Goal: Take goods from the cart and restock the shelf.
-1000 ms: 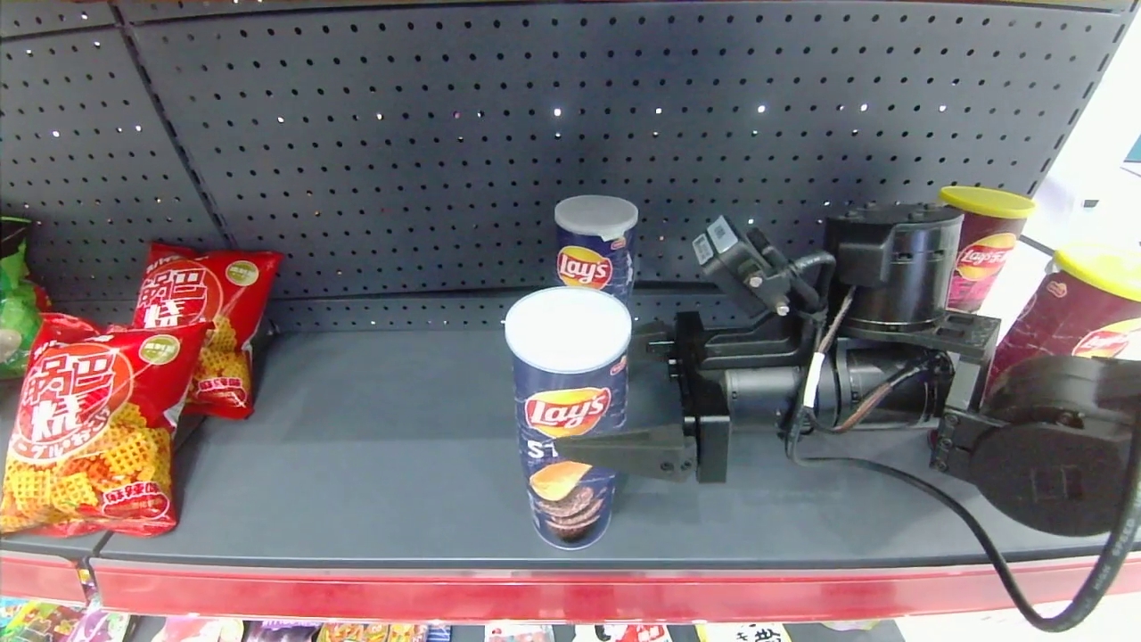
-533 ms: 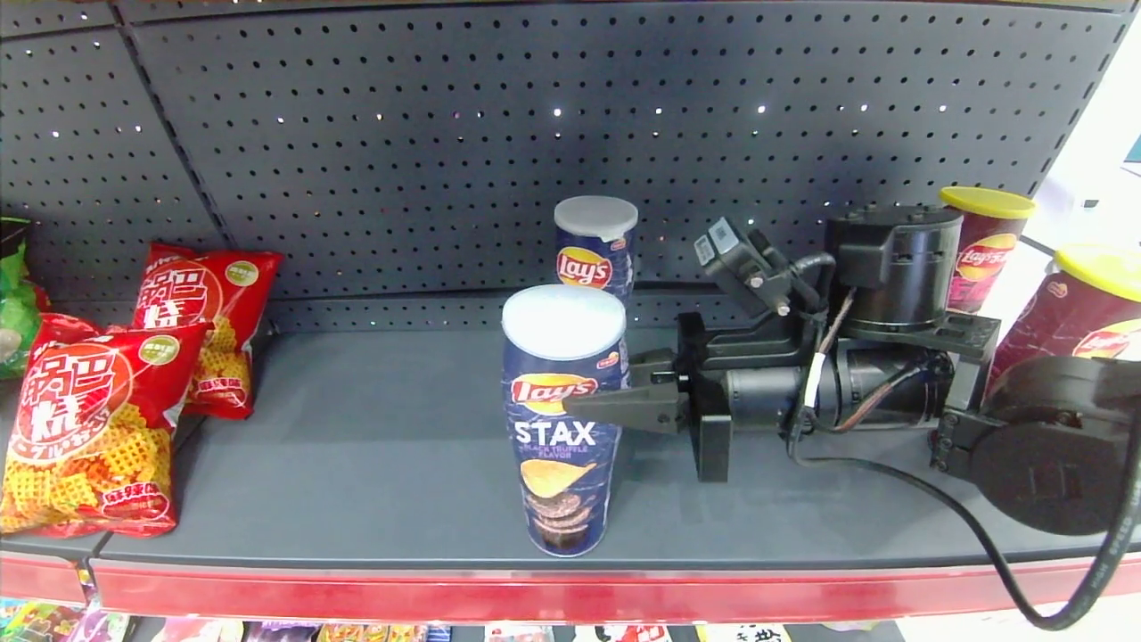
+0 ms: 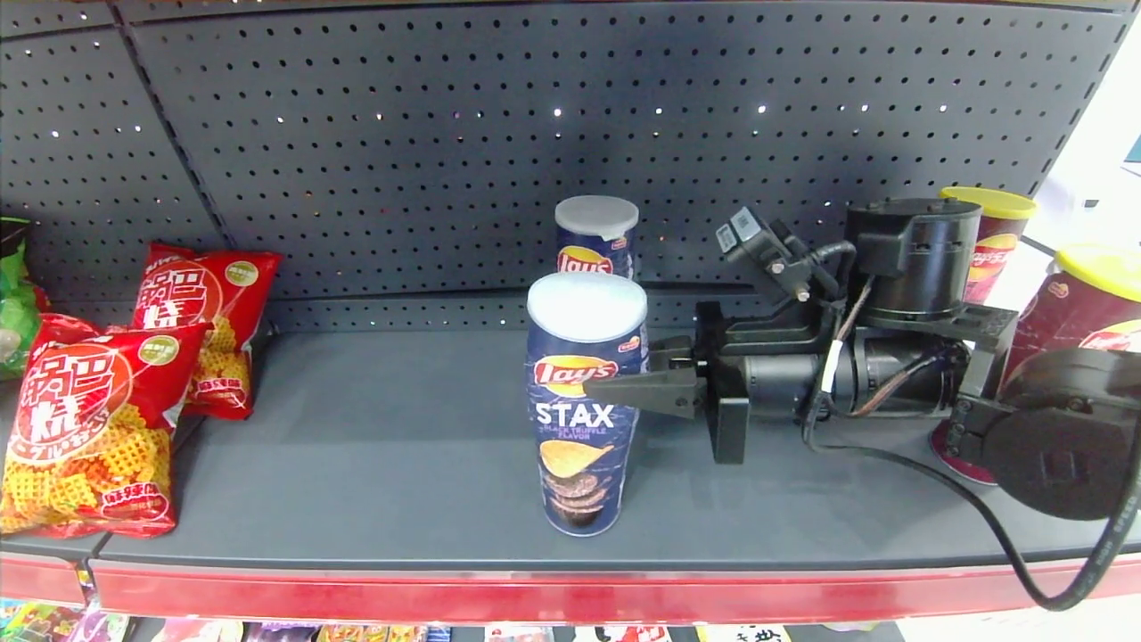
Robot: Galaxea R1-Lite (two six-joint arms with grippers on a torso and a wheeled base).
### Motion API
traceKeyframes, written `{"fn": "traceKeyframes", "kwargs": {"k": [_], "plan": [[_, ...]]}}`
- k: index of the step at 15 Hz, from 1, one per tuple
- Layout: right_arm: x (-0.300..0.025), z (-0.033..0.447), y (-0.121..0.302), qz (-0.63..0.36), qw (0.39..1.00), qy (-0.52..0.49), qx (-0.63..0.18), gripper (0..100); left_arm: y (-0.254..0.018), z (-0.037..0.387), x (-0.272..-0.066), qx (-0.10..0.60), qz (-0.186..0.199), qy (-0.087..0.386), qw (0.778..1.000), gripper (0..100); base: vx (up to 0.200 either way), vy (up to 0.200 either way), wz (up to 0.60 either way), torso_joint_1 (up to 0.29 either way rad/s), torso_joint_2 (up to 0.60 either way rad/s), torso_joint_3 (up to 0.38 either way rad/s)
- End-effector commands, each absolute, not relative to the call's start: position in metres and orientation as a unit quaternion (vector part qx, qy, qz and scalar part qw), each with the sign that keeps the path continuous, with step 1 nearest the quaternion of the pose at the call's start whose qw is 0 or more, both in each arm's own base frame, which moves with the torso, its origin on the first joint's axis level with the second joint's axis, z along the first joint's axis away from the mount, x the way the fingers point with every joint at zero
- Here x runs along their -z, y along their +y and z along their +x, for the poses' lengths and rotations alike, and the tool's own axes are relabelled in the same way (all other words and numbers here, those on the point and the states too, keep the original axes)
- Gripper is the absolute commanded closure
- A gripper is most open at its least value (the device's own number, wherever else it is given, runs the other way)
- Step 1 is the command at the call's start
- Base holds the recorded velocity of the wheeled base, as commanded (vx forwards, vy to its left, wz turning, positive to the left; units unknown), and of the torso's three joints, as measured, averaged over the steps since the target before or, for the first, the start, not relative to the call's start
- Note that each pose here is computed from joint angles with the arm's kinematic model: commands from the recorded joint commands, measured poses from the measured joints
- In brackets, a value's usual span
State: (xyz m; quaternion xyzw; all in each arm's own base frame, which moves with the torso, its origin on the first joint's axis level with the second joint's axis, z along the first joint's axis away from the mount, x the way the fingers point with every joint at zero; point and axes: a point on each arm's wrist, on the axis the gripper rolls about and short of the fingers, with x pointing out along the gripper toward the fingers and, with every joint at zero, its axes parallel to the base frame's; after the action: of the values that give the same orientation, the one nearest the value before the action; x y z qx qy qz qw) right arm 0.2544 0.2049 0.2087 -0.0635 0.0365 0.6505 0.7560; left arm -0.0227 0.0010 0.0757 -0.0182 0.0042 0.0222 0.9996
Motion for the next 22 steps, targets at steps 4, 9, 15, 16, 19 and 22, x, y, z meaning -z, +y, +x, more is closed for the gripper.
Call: {"fn": "traceKeyframes", "kwargs": {"k": [4,9,15,16,19,22], "plan": [[-0.207,0.250,0.201,-0.064,0.756,0.039,-0.651,100,0.001,-0.023,-0.076,-0.022,-0.018,0.005,1.000,0,0.000,0.000,0.00,0.000,0.00,0.000],[-0.202,0.247,0.199,-0.066,0.755,0.047,-0.651,100,0.001,-0.023,-0.076,-0.022,-0.018,0.005,1.000,0,0.000,0.000,0.00,0.000,0.00,0.000],[-0.200,0.246,0.198,-0.069,0.755,0.048,-0.651,0,0.001,-0.023,-0.076,-0.022,-0.019,0.005,1.000,0,0.000,0.000,0.00,0.000,0.00,0.000],[-0.201,0.245,0.198,-0.069,0.755,0.047,-0.651,0,0.001,-0.023,-0.076,-0.022,-0.018,0.005,1.000,0,0.000,0.000,0.00,0.000,0.00,0.000],[-0.203,0.240,0.194,-0.069,0.756,0.046,-0.650,0,0.001,-0.023,-0.076,-0.022,-0.018,0.005,1.000,0,0.000,0.000,0.00,0.000,0.00,0.000],[-0.212,0.231,0.174,-0.069,0.768,0.034,-0.636,0,0.001,-0.023,-0.076,-0.022,-0.018,0.005,1.000,0,0.000,0.000,0.00,0.000,0.00,0.000]]}}
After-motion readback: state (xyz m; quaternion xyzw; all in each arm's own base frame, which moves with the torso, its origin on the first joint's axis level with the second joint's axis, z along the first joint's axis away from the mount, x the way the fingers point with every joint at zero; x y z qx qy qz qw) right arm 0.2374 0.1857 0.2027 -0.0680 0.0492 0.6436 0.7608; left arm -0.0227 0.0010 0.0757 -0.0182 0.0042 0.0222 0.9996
